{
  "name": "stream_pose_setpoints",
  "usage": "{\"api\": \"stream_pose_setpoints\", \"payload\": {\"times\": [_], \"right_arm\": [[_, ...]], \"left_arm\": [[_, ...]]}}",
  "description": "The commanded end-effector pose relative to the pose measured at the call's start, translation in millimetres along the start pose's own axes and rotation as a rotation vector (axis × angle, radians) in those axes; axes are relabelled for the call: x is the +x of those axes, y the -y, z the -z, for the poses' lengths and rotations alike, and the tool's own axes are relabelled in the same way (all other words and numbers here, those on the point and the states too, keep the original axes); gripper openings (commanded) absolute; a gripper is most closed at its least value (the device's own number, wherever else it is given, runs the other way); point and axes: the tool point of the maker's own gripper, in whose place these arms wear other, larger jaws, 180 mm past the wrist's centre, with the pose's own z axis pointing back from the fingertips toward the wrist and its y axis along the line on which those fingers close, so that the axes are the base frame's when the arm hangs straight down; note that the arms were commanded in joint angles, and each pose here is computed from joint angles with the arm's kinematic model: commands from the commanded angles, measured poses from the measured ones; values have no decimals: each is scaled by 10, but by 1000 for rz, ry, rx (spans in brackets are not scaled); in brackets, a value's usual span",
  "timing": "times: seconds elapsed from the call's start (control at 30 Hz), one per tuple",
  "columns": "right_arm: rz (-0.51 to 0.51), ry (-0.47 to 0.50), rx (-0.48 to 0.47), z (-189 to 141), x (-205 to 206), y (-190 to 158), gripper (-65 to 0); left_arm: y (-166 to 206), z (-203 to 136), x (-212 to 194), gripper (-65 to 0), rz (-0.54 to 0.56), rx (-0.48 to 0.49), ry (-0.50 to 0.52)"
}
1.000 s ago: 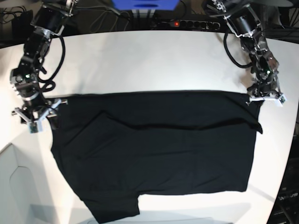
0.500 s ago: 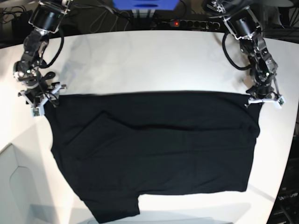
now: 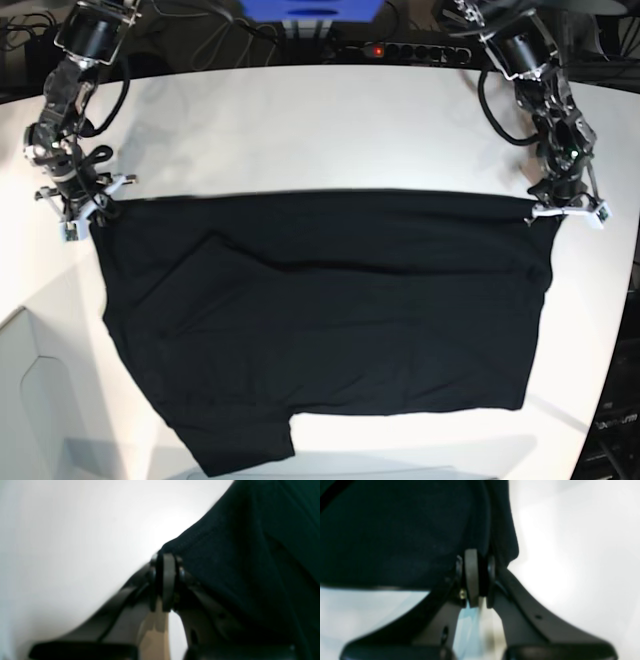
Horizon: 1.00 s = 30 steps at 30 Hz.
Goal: Fold the T-shirt properly
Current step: 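Grasp the shirt sides and lift them up, then carry the lifted fold back over the collar edge and release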
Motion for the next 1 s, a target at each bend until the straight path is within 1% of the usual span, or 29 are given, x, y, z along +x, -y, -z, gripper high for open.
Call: {"api": "stream_pose_setpoints", "payload": {"times": [0.0, 0.13, 0.23, 0.4, 0.5, 0.63, 0.7, 0.77, 0.8, 0.83, 0.9, 0.97], "right_arm": [[-48, -56, -48, -115, -101, 163, -646], [-127, -3, -88, -380, 86, 188, -650], [-181, 32, -112, -575, 194, 180, -650], [-238, 117, -178, -884, 488, 235, -650], [-260, 166, -200, -956, 684, 258, -650], [-256, 278, -227, -958, 1142, 299, -650], [-253, 348, -238, -967, 1433, 308, -650], [-257, 413, -237, -973, 1722, 280, -650], [-266, 426, -242, -981, 1839, 286, -650], [-279, 425, -247, -983, 1916, 294, -650], [-296, 385, -250, -950, 1969, 294, -650], [-298, 305, -262, -910, 1861, 341, -650]], "left_arm": [[-37, -52, 125, -649, 17, 10, 30], [-18, -248, 303, -649, 56, 1, 97], [29, -413, 353, -649, 78, -12, 133], [135, -730, 547, -649, 128, -41, 219], [246, -847, 714, -649, 137, -64, 275], [431, -876, 977, -649, 114, -97, 345], [523, -869, 1101, -649, 97, -114, 372], [589, -846, 1144, -649, 84, -125, 354], [643, -831, 1167, -649, 74, -134, 338], [685, -824, 1196, -649, 66, -142, 328], [709, -812, 1213, -649, 56, -145, 310], [650, -806, 1198, -649, 43, -132, 293]]}}
